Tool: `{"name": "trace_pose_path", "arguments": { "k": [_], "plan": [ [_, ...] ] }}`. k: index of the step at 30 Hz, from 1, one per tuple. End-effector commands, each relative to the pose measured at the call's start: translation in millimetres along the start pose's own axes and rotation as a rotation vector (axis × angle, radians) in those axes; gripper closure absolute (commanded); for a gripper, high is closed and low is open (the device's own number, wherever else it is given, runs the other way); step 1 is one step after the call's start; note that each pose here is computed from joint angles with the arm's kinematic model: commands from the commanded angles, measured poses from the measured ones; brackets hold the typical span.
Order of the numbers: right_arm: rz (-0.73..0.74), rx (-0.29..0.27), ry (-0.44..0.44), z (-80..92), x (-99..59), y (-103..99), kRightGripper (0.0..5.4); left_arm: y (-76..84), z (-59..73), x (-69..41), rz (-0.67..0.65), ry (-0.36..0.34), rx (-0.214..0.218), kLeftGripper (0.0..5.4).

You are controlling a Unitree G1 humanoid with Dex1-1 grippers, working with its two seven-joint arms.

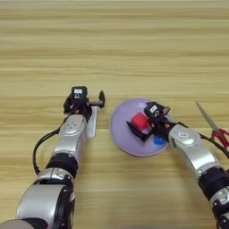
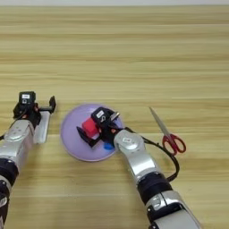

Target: Move the objects on the table

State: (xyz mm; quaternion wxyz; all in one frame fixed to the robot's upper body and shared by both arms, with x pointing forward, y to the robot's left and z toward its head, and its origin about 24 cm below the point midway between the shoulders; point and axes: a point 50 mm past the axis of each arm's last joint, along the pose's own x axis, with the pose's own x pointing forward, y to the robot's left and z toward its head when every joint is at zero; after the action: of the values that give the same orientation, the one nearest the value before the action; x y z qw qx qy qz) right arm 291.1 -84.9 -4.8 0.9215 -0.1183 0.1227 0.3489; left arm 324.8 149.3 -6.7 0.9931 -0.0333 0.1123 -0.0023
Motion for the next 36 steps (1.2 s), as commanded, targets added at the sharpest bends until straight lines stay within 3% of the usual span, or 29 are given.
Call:
{"name": "trace_pose_path", "arguments": {
  "k": [1, 9, 27, 36],
  "plan": [
    [0.015, -0.006, 0.041, -6.5, -1.2, 1.6, 0.00, -1.4, -1.6, -0.3, -0.003, 0.006, 0.011, 0.01],
    [0.038, -0.014, 0.070, -10.5, -1.7, 4.4, 0.64, -1.7, -1.8, -0.3, -0.005, 0.007, 0.013, 0.00],
    [0.045, -0.007, 0.065, -10.0, -2.1, 4.9, 3.05, -2.9, -1.6, -0.1, -0.007, 0.007, 0.014, 0.00],
    [0.007, 0.011, -0.003, 1.4, -6.4, -2.9, 3.13, -4.5, -1.6, 0.1, -0.012, 0.006, 0.013, 0.00]
  ]
}}
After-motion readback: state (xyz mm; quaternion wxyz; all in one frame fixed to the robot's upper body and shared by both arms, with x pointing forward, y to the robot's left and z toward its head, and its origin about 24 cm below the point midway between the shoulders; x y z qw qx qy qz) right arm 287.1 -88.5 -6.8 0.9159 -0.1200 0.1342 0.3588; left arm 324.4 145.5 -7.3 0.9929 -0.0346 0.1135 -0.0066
